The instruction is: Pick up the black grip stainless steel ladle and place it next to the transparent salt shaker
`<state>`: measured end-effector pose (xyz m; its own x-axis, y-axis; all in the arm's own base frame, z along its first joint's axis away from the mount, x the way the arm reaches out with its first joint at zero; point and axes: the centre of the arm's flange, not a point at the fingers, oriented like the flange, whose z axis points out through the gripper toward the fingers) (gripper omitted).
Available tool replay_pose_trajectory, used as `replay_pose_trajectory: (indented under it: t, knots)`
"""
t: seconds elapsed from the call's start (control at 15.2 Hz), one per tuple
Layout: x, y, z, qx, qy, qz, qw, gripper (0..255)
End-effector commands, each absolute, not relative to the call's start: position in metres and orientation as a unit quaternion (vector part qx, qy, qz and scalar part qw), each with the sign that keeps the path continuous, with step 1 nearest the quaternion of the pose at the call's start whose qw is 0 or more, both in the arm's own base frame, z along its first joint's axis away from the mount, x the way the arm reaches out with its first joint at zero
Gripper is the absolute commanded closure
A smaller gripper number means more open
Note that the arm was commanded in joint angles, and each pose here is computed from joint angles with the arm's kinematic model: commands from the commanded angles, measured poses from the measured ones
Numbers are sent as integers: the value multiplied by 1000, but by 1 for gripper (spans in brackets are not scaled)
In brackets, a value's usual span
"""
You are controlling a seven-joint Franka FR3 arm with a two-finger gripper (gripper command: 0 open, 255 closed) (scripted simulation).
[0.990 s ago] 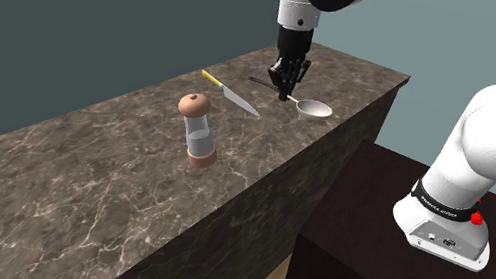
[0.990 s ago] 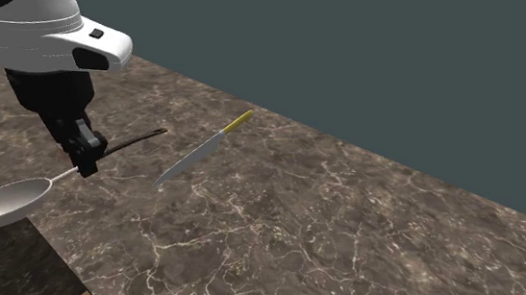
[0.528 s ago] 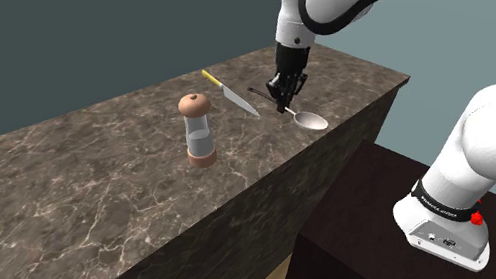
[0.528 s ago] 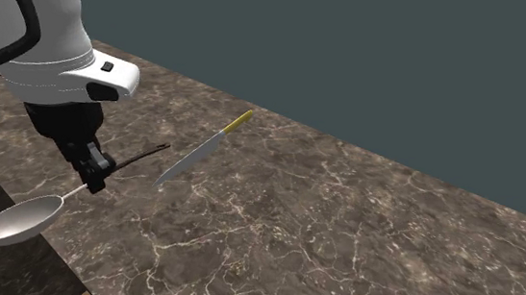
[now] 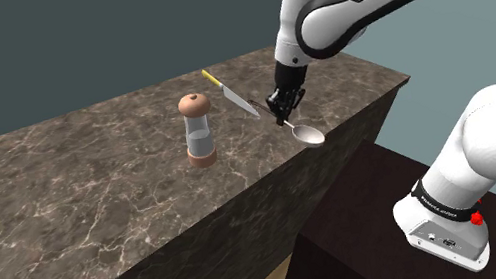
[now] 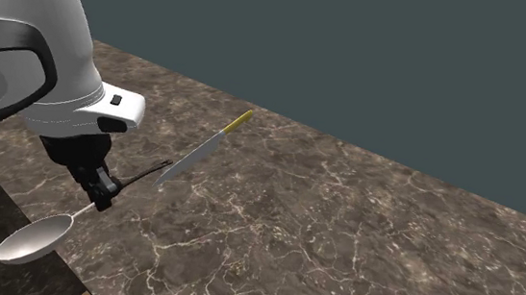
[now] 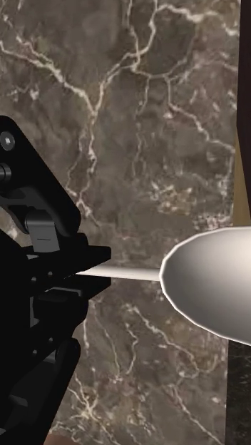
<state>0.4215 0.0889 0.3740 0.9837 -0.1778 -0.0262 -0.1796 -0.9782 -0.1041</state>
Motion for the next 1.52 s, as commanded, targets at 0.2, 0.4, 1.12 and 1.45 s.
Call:
replay_pose_trajectory:
  t: [0.2,0.4,1.12,1.45]
  knots:
    - [422,89,350,-995,90,8,53,255]
    - [422,89,350,-995,90,8,53,255]
    - [422,88,363,-995,90,8,53,0]
    - [422,84,399,-995,90,8,53,0]
